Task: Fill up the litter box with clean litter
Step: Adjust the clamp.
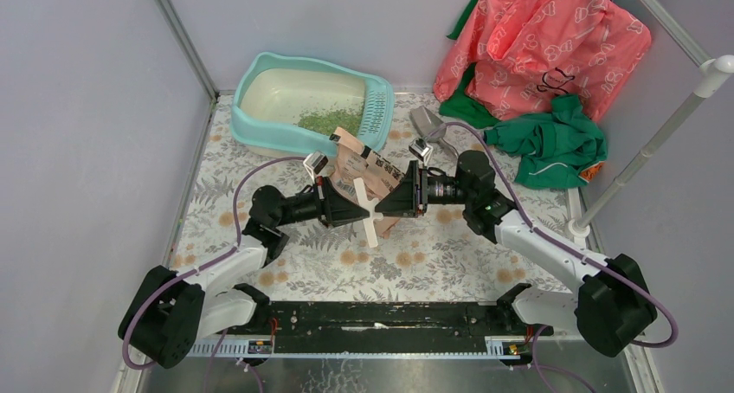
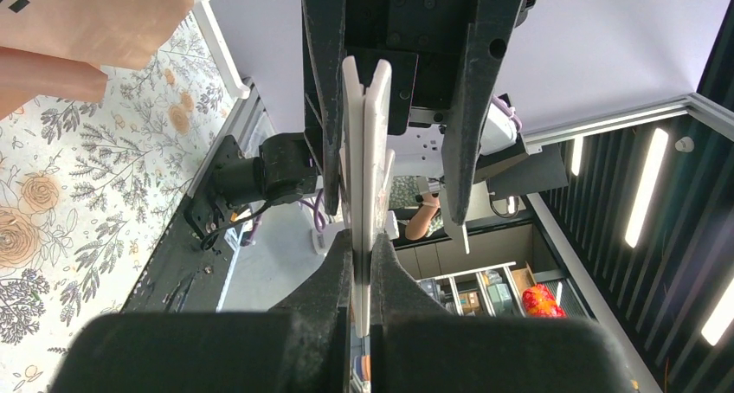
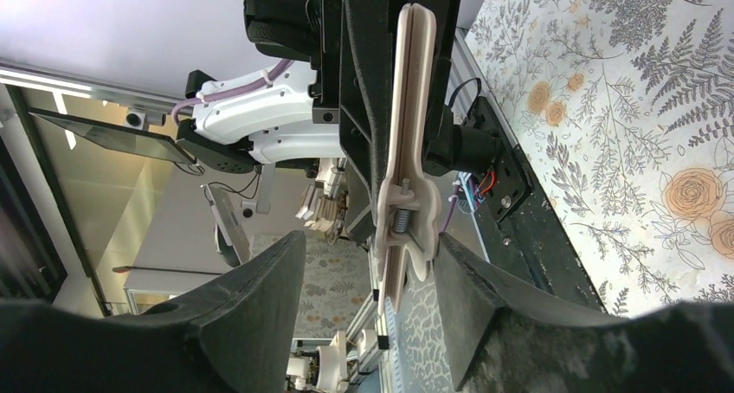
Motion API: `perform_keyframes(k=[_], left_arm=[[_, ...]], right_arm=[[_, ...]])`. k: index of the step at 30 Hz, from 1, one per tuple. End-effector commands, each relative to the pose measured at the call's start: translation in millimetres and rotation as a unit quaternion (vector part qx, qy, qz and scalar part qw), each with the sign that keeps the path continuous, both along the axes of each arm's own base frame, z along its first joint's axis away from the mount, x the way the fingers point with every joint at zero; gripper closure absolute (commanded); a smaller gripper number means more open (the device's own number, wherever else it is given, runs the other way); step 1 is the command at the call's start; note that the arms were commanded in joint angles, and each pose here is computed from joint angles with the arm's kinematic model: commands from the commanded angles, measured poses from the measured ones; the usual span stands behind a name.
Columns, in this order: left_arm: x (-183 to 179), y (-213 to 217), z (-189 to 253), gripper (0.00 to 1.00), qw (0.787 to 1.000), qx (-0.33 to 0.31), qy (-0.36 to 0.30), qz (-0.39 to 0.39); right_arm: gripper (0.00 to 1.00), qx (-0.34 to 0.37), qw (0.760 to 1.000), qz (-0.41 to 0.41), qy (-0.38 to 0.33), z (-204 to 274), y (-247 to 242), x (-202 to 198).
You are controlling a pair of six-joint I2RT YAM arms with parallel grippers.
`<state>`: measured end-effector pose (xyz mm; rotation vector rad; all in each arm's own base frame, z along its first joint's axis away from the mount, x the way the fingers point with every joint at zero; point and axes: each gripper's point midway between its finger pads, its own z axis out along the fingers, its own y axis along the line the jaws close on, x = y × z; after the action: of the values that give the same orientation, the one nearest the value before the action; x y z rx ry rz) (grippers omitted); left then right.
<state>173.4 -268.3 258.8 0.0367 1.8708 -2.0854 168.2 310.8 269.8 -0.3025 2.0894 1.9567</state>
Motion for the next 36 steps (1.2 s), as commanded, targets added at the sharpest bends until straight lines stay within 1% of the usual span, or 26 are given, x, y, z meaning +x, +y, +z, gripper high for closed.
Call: perform_keyframes(k=[1,7,10,12,13,15,18,19,21,23,25,31,33,35,36], left_arm=[[4,1,6,1.00,1.000,-0.005,-0.020,0.010],[4,1,6,0.99,1.000,-0.006,-0.019,0.010],[3,1,6,0.99,1.000,-0.006,-0.019,0.011],[3,2,6,0.97,1.000,-0.007,-0.021,0.011],[2,2,6,0.93,1.000,-0.007,-0.021,0.010],[1,2,7,0.76,1.000,-0.008,-0.022,0.010],[0,3,9,0.52,1.000,-0.010,-0.023,0.009],[0,3,10,0.49,1.000,-0.010,-0.023,0.009],[0,3,9,0.44,1.000,-0.008,-0.022,0.010],[1,3,8,0.43,1.000,-0.006,-0.022,0.012],[1,3,7,0.43,1.000,-0.005,-0.020,0.012],[6,8,5,0.44,0.999,-0.001,-0.020,0.027],[13,16,3,0.44,0.999,0.010,-0.022,0.049],[22,26,-5,0.44,0.996,0.040,-0.015,0.078],[26,31,-10,0.44,0.994,0.058,-0.011,0.092]], right_arm=[[0.39,0.022,0.999,0.006,-0.041,23,6,0],[0.44,0.020,0.999,0.007,-0.038,19,8,1],[0.54,0.018,0.999,0.003,-0.037,18,9,2],[0.60,0.016,0.999,0.001,-0.037,17,9,4],[0.64,0.016,0.999,0.001,-0.038,17,9,4],[0.76,0.013,0.999,-0.003,-0.036,15,10,5],[0.86,0.009,0.999,-0.005,-0.036,13,10,6],[0.90,0.009,0.999,-0.006,-0.036,13,10,6],[0.94,0.009,0.999,-0.006,-0.037,13,10,7],[0.98,0.009,0.999,-0.007,-0.038,13,10,7],[1.00,0.009,0.999,-0.007,-0.038,12,10,7],[1.00,0.004,0.999,-0.007,-0.053,17,10,8],[1.00,-0.028,0.997,-0.011,-0.067,16,8,12],[1.00,-0.063,0.993,-0.019,-0.100,19,5,18],[1.00,-0.078,0.989,-0.025,-0.123,29,3,24]])
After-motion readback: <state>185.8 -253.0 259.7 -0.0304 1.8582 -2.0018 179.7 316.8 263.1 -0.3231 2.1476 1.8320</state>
